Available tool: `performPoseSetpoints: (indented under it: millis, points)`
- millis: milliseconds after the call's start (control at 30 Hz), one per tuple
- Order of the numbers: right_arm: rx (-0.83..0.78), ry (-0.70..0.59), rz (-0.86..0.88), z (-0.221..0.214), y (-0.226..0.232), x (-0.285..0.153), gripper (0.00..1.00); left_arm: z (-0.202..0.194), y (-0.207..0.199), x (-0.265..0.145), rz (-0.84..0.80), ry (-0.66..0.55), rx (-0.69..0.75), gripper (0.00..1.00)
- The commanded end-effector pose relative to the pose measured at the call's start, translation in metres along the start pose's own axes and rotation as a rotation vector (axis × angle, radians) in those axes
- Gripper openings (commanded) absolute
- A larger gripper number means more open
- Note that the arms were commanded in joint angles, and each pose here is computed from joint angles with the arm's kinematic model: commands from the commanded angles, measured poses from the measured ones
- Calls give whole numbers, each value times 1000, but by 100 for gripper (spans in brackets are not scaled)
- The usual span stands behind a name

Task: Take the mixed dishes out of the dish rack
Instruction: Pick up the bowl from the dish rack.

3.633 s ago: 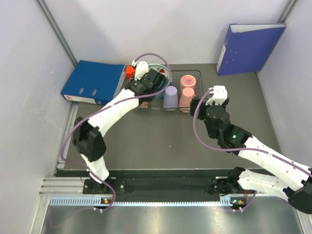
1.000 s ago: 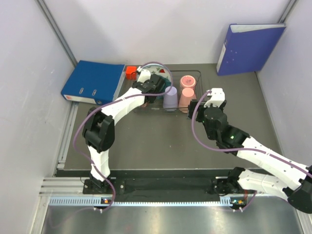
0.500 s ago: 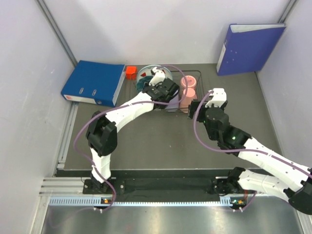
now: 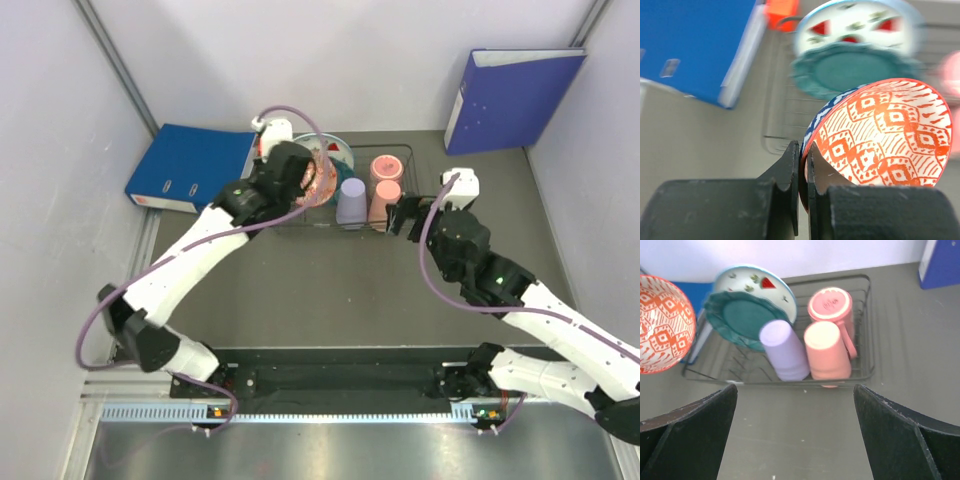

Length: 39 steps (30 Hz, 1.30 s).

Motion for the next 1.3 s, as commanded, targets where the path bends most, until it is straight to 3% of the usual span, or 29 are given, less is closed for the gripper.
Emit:
performPoseSetpoints:
  millis: [0,233,767,1033,1267]
  points:
    - [65,-31,80,42,28,-11,100,35,-31,-32,-349,-93,-182,0]
    - [43,5,164,67,68,-6,100,28,-62,-43,-538,-55,-189,0]
    - [-8,135,126,25,84,41,99,23,-78,-46,-620,-35,-214,0]
    - [-40,200,51,11,79,56,60,16,-77,-43,-602,-38,-204,0]
    - [-77,285,8,-7,76,67,58,13,-78,-43,-600,-47,-204,0]
Point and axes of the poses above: each gripper's point midway between its finger pads, its own x axis out along the fingers, its own y axis along the line the jaws close on, z = x × y, the point moved 2 cm from there along -x, back along the fingers, and after that the axes turned 13 degrees about x, right-handed, at the moved point
